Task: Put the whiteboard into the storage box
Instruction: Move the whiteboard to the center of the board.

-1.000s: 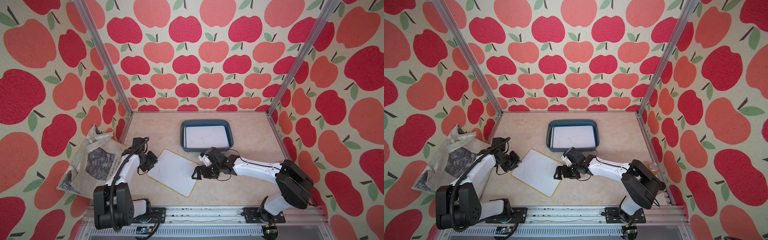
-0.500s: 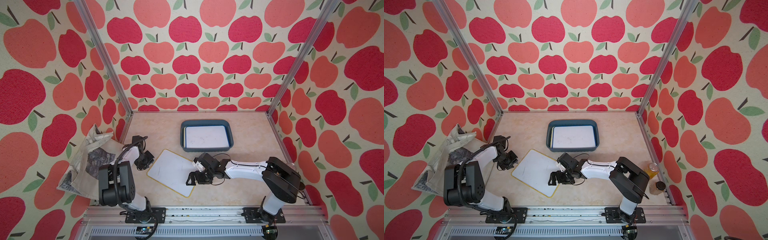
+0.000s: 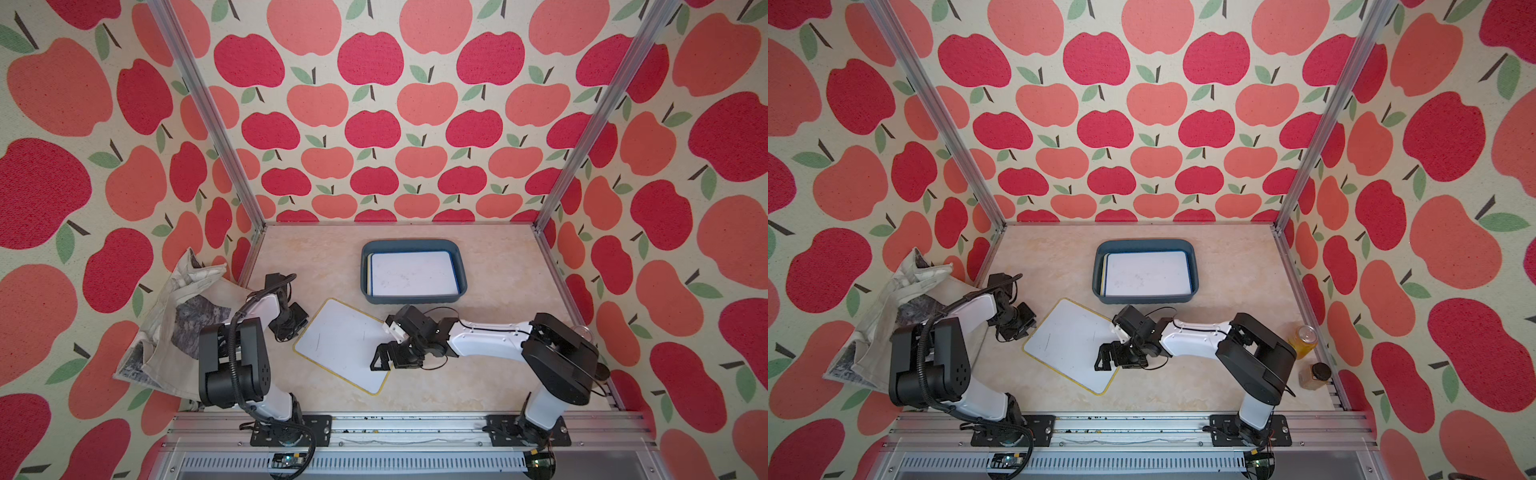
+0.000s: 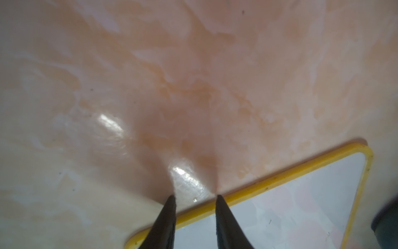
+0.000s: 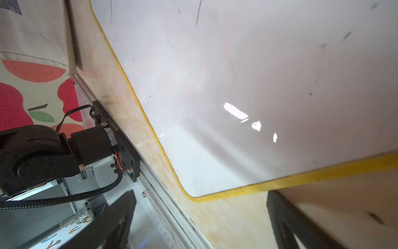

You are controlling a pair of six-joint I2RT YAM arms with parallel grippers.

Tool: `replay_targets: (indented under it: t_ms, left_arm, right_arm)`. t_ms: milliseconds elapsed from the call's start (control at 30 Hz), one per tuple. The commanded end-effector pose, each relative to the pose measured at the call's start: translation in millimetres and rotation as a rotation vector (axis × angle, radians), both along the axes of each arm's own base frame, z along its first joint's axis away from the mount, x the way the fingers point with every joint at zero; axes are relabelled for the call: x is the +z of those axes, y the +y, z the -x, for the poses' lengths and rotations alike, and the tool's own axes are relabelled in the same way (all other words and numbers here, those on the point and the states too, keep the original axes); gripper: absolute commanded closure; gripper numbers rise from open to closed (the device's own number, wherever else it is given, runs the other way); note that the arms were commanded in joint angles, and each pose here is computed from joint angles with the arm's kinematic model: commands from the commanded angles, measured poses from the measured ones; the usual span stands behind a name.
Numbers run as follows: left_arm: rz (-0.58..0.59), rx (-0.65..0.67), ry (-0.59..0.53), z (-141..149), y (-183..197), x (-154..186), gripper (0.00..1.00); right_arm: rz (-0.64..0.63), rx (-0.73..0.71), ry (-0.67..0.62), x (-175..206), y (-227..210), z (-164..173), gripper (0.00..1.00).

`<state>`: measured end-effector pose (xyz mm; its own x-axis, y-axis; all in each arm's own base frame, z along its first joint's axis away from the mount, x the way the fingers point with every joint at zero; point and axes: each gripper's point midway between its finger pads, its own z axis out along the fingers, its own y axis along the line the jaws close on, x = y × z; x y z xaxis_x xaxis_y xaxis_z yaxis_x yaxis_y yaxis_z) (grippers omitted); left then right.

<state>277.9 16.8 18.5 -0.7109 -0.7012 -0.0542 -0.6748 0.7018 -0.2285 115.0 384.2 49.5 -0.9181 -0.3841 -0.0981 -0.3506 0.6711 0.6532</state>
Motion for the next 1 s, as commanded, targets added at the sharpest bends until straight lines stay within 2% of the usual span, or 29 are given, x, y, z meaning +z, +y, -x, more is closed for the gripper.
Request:
replay_targets:
  t_ms: [0, 167, 367, 567, 700, 967]
  left_arm:
    - [0.070, -0.050, 0.114, 41, -27, -18, 0.66]
    - [0.180, -0.123, 0.121, 68, -61, -19, 0.65]
    - [0.280, -0.192, 0.139, 76, -104, -25, 0.65]
    - [0.277, -0.295, 0.199, 100, -139, -33, 0.65]
    - [0.308, -0.303, 0.215, 119, -151, -38, 0.64]
    - [0.336, -0.399, 0.195, 141, -176, -19, 0.63]
  right_arm:
    - [0.100, -0.038, 0.019, -20, -20, 2, 0.01]
    - [0.117, -0.055, 0.023, -24, -27, -3, 0.01]
    - [0.175, -0.113, -0.005, -27, -59, -15, 0.01]
    - [0.235, -0.155, -0.070, -17, -95, -30, 0.01]
    - [0.237, -0.179, -0.090, -11, -107, -40, 0.01]
    - [0.254, -0.247, -0.089, -12, -135, -61, 0.01]
